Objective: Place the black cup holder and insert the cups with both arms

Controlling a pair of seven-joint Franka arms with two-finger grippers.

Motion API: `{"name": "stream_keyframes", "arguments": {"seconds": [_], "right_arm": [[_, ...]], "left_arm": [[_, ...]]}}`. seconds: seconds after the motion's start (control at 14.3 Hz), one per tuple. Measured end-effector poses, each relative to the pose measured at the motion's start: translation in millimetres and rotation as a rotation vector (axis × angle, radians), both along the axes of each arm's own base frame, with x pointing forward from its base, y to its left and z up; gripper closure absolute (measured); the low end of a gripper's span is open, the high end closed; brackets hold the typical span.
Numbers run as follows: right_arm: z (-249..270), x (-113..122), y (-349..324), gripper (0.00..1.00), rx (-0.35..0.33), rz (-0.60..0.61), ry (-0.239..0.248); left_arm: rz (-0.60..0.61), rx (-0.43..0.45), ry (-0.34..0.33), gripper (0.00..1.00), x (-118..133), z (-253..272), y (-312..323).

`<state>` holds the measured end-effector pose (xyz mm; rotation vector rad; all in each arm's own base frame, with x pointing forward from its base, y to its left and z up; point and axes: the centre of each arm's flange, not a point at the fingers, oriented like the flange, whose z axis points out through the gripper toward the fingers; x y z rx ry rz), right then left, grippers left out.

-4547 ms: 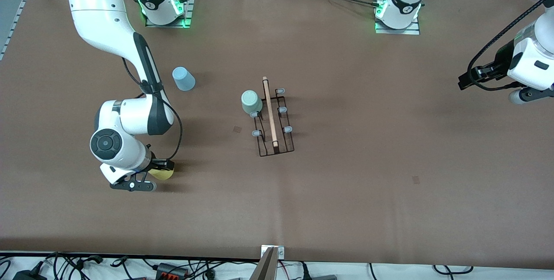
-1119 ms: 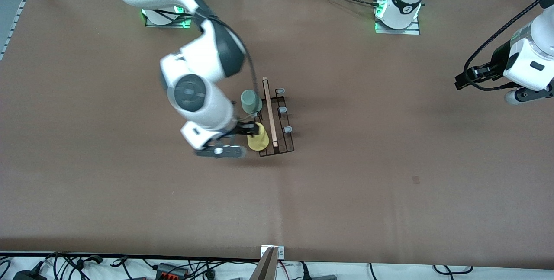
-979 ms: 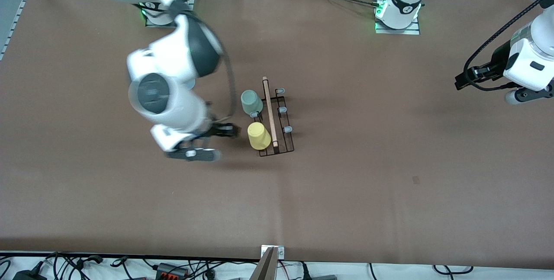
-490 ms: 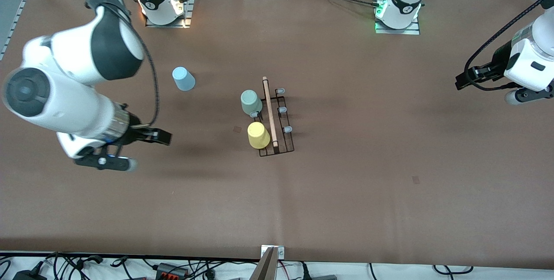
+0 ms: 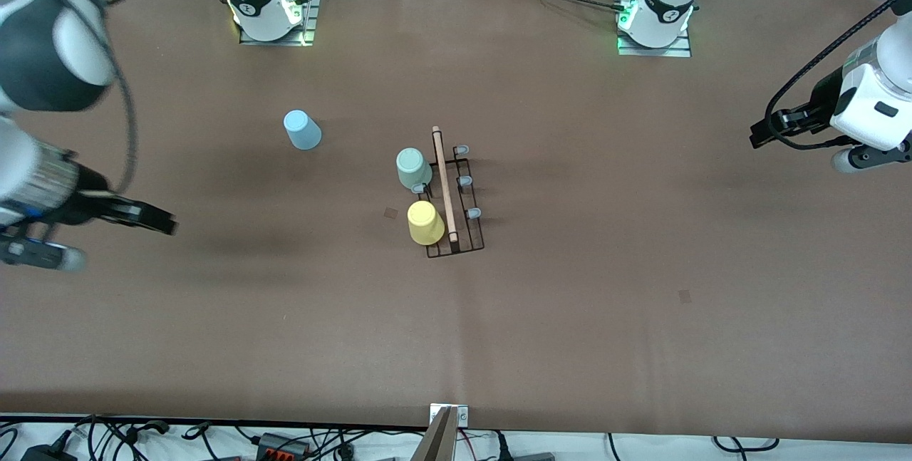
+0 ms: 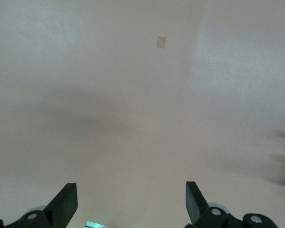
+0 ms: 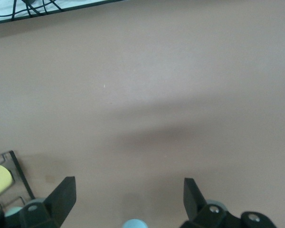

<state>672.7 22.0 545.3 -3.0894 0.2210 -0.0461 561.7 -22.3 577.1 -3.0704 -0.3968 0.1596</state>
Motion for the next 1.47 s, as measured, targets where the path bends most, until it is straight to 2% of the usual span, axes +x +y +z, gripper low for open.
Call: {"name": "stream_keyframes", "arguments": {"seconds": [0.14,0.28,0.49,0.7,1.12,1.47], "right_arm": [[14.3,-16.3,-29.8,0.00,0.002,0.052,-0.018],[31.3,-26.5,-37.3,0.00,-0.026,0.088,-0.032],[44.5,-41.3,-39.3,0.00,-0.038,0.105,0.005],[44.8,-54.6,-42.4,0.00,-0.037,0.108,0.020],[27.1,-91.6,-42.5,0.00,-0.039,0.110,0.010],[33.1,-96.8,-42.6,0.00,-0.041,0.114,0.001]], "left_arm": [[0.000,0.000,0.000,0.00,0.0,-0.1,0.1],[0.000,0.000,0.000,0.00,0.0,-0.1,0.1],[0.000,0.000,0.000,0.00,0.0,-0.1,0.1],[0.000,0.000,0.000,0.00,0.0,-0.1,0.1],[0.000,0.000,0.001,0.00,0.0,-0.2,0.1],[0.000,0.000,0.001,0.00,0.0,-0.2,0.1]]}}
